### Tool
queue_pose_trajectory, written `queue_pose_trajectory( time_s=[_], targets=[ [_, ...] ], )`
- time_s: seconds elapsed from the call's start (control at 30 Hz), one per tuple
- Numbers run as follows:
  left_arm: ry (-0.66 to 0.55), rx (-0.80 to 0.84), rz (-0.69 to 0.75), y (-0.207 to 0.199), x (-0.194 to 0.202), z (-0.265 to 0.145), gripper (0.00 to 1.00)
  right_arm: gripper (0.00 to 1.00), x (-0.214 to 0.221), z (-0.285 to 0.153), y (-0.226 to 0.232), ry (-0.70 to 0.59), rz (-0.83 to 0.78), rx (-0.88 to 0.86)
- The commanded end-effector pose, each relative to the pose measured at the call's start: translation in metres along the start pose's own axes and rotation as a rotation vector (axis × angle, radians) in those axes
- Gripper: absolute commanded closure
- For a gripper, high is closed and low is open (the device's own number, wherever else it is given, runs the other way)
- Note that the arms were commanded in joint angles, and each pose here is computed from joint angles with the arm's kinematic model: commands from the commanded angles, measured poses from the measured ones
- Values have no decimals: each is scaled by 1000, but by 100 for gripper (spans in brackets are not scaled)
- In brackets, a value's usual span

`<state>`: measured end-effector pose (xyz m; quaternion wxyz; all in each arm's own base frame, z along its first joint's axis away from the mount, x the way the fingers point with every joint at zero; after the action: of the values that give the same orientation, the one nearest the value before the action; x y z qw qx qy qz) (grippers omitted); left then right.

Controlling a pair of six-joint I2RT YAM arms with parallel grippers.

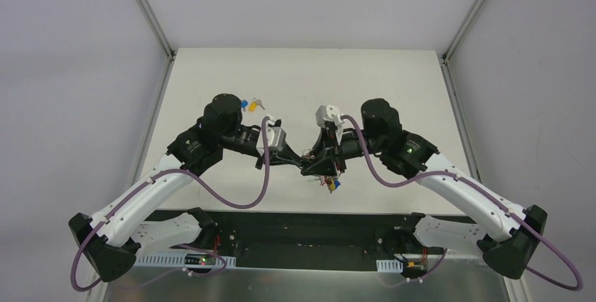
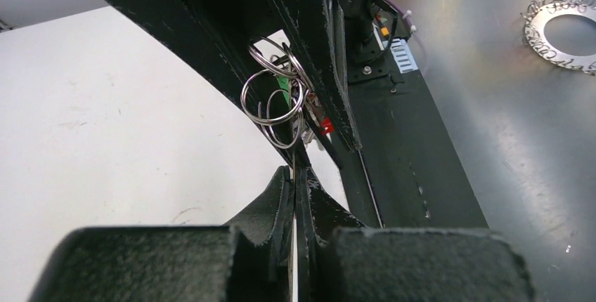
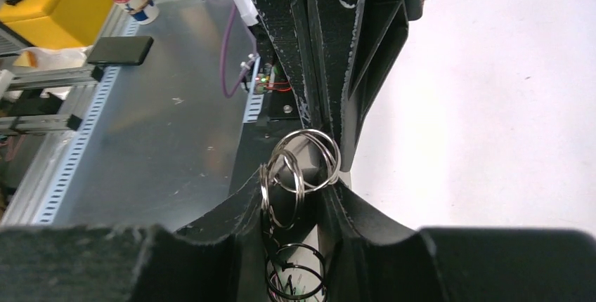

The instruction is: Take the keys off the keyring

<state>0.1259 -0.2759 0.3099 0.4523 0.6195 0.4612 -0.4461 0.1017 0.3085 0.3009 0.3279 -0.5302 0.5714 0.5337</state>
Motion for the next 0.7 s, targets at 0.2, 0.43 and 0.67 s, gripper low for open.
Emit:
queue_pose_trajectory(
  time_s=[0.2,0.43,0.67],
  targets=[
    [22,-124,142,21,3,-5,100,38,13,-23,-18,-30,-59,258],
    [39,-144,183,21,10,-8,100,24,33,-38,-27,-59,-98,373],
    [23,-120,221,12,9,-10,100,27,38,-52,-46,-71,-180,511]
  ],
)
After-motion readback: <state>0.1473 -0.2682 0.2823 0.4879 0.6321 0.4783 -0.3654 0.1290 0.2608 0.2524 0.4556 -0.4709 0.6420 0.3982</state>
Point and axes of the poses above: each gripper's point midway between its finger pads, its own z axis out along the fingers, its own y axis along the line the jaws close on, x = y × z, the point moved 1 cm from there along -z, back along the fingers, and after that the axes turned 1 degree about z, right-handed, at the moved point
